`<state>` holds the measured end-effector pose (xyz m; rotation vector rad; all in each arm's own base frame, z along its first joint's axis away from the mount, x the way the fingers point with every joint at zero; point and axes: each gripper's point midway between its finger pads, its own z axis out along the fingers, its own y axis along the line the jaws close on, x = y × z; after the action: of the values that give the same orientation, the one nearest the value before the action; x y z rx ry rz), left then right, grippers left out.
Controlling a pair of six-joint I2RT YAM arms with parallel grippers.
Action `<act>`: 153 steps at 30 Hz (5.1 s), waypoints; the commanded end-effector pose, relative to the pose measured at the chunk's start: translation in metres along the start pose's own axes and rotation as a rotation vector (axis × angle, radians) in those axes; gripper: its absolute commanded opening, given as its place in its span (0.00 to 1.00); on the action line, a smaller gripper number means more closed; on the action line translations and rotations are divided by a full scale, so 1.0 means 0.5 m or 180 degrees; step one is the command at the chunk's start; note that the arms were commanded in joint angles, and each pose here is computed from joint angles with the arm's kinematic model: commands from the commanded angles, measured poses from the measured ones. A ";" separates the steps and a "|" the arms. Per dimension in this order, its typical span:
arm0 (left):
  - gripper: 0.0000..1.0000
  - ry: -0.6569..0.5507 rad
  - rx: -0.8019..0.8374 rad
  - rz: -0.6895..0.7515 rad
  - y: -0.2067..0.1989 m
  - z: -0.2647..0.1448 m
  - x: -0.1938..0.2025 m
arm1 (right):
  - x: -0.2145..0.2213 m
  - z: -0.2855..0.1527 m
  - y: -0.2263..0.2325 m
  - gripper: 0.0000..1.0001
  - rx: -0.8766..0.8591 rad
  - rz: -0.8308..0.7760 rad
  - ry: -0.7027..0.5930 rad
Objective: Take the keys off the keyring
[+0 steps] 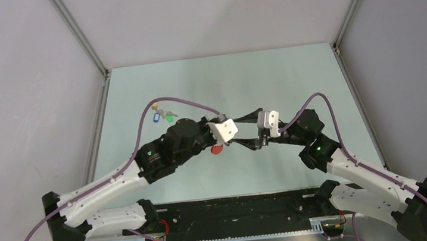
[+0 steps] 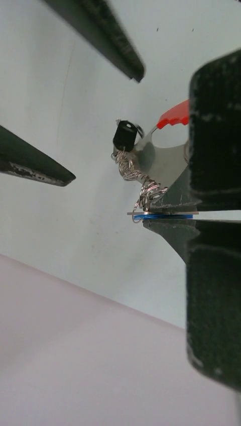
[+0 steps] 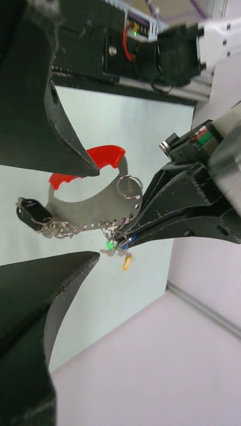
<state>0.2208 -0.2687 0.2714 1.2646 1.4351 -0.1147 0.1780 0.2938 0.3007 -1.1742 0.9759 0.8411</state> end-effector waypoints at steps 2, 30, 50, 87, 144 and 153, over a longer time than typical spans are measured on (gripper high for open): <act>0.00 0.0553 -0.0647 -0.0222 0.086 0.016 0.006 | -0.024 -0.002 -0.085 0.65 0.0621 -0.0054 0.0002; 0.00 0.0730 -0.0148 -0.1390 0.100 0.049 0.025 | 0.031 0.101 -0.084 0.72 0.0551 0.0325 -0.0198; 0.00 0.0675 -0.0419 -0.1438 0.140 0.028 0.024 | 0.070 0.142 -0.138 0.54 0.1266 0.0510 0.0002; 0.00 0.0533 -0.0269 -0.1160 0.135 0.014 0.019 | 0.046 -0.018 -0.100 0.00 0.0253 0.0825 -0.0229; 0.00 -0.0119 0.0590 -0.1055 0.045 -0.003 -0.073 | 0.036 0.086 -0.058 0.41 0.0325 -0.0053 0.0001; 0.00 -0.0155 0.0666 -0.1043 0.037 -0.005 -0.078 | 0.033 0.083 -0.072 0.46 0.0488 -0.0120 0.0033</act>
<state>0.2292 -0.2743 0.2844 1.1986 1.7009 -0.4567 0.2169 0.3288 0.2680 -1.1200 1.0771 0.7721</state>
